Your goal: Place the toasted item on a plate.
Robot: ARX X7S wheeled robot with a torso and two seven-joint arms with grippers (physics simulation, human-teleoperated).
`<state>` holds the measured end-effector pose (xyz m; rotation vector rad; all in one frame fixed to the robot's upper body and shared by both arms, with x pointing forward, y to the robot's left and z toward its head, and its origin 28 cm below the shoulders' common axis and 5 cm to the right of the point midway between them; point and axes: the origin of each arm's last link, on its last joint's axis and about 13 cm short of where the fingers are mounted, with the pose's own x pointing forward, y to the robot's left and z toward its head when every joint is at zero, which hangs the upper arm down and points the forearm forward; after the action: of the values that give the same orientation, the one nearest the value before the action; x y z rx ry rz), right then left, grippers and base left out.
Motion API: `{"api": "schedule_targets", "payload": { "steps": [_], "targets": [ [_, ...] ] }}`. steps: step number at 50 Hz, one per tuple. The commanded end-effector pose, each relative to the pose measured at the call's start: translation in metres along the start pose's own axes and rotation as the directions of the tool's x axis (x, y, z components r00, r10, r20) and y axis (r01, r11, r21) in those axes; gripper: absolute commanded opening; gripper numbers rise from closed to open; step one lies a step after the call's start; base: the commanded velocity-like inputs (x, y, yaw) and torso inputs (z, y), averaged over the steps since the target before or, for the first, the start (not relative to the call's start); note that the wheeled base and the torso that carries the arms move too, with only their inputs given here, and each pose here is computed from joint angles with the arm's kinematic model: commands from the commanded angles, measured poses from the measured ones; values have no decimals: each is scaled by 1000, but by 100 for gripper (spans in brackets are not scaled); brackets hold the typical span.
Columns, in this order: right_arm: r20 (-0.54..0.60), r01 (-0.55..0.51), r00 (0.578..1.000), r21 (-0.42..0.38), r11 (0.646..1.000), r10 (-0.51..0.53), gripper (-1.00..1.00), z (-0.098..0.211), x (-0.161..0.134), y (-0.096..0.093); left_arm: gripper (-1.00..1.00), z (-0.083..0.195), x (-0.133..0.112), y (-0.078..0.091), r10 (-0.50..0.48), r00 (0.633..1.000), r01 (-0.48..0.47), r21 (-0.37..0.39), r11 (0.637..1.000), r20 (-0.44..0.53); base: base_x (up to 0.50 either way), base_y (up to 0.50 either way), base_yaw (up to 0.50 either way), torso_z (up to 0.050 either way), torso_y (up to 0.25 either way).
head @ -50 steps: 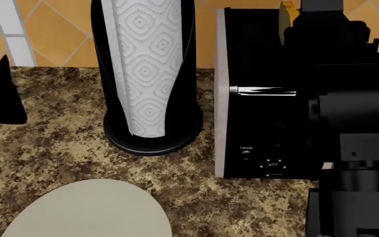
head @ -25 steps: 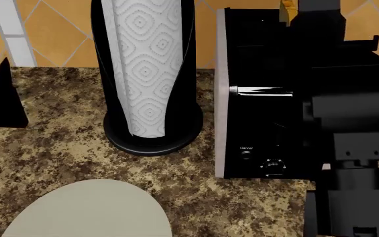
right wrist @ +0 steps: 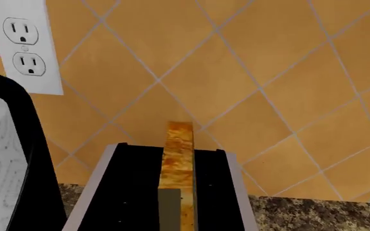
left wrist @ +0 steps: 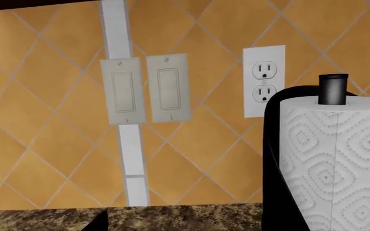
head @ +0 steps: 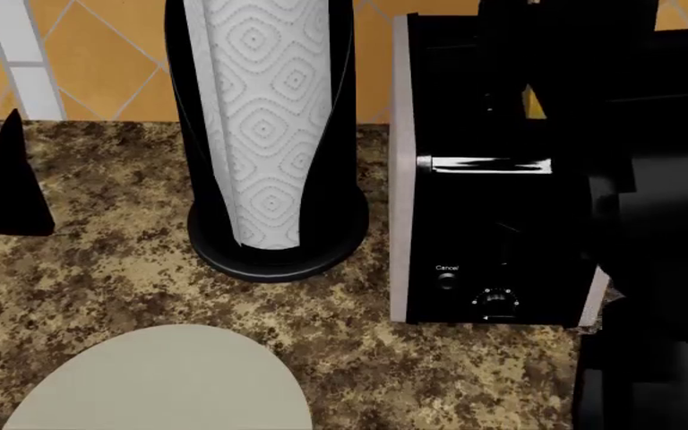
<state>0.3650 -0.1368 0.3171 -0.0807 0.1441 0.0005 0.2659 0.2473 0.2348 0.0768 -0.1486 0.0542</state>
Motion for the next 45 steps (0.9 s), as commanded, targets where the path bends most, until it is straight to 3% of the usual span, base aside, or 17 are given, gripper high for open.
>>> {"api": "schedule_targets", "payload": {
  "steps": [1,12,17,20,26,39,45],
  "targets": [
    [101,-84,992,13,996,82,-100,24,-35,4,100,0,-1,0,0,1000,0,-5,1000,2,0,0,0,0,0],
    [150,-95,984,-17,995,97,-100,38,-54,6,100,1,-3,0,1,1000,-1,-7,1000,4,-1,0,1,0,2],
    [148,-142,980,37,989,135,-100,37,-64,8,100,0,-2,0,0,1000,0,-10,1000,3,0,0,0,0,0],
    [156,-155,976,23,988,149,-100,35,-72,11,100,0,-2,0,0,1000,0,-11,1000,2,0,0,0,0,0],
    [170,-212,964,26,977,205,-100,25,-95,16,100,-1,-4,2,6,1000,-6,-13,1000,0,0,0,0,0,0],
    [256,-282,926,-23,959,279,-100,36,-148,19,100,4,-6,2,9,1000,-8,-14,1000,9,0,0,0,0,0],
    [258,-310,918,-8,951,301,-100,38,-161,21,100,2,-6,1,7,1000,-7,-12,1000,7,0,0,0,0,0]
  ]
}}
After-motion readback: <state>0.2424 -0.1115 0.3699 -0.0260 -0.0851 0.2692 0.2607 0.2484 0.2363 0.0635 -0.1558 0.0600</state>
